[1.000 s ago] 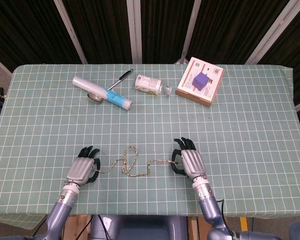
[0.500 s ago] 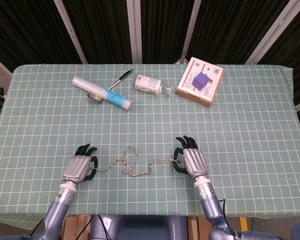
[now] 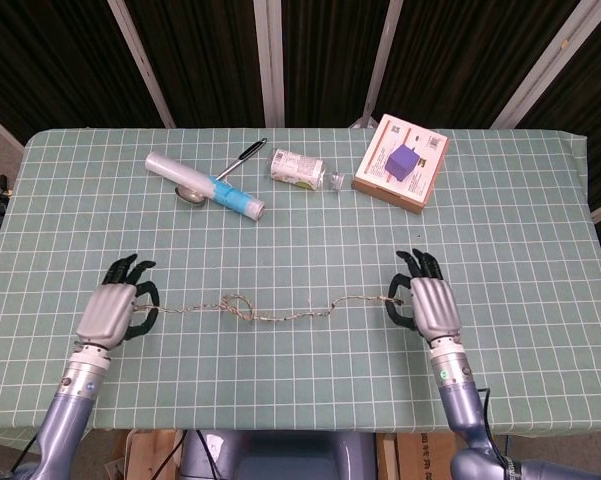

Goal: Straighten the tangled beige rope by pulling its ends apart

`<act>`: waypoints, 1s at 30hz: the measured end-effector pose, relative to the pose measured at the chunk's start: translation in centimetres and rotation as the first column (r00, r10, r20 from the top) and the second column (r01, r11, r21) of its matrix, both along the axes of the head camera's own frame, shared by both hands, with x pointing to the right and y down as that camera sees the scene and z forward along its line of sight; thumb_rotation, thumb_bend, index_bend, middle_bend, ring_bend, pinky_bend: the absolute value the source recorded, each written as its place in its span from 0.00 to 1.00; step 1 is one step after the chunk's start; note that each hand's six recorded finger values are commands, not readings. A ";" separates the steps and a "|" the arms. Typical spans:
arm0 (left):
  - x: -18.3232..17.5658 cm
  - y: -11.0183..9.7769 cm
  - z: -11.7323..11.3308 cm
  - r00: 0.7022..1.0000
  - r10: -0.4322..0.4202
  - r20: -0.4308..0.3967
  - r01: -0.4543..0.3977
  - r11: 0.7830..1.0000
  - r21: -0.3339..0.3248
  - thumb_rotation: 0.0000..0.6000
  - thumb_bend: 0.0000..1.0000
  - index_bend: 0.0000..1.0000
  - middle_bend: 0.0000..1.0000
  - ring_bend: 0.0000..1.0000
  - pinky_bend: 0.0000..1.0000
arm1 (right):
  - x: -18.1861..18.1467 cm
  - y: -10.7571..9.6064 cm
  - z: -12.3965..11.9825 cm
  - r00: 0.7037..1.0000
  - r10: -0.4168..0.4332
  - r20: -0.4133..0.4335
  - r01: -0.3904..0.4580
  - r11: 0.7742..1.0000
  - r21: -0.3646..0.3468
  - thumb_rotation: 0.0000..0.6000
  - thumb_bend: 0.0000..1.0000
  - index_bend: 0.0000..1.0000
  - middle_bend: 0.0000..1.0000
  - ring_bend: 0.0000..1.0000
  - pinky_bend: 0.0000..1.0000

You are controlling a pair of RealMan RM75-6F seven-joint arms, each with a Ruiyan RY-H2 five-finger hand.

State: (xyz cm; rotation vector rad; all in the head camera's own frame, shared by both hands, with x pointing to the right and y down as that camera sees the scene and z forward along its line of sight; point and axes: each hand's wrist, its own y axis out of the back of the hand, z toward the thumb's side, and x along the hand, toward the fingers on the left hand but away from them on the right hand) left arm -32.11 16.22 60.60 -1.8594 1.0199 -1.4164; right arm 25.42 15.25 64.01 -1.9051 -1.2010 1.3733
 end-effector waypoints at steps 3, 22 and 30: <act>-1.8 -0.4 -1.3 0.999 -0.034 -0.004 0.034 0.999 0.023 1.00 0.56 0.60 0.15 0.00 0.00 | 1.7 -0.3 -0.8 1.000 0.028 -0.013 -0.028 0.999 0.017 1.00 0.46 0.66 0.16 0.00 0.00; -9.8 2.0 -3.1 0.982 -0.186 -0.013 0.187 0.979 0.076 1.00 0.56 0.60 0.15 0.00 0.00 | 10.8 0.3 -3.1 0.977 0.201 -0.066 -0.198 0.979 0.049 1.00 0.46 0.66 0.16 0.00 0.00; -11.2 2.1 -2.8 0.978 -0.208 0.020 0.205 0.975 0.084 1.00 0.56 0.60 0.15 0.00 0.00 | 13.3 1.1 -2.5 0.967 0.241 -0.087 -0.238 0.970 0.042 1.00 0.46 0.66 0.16 0.00 0.00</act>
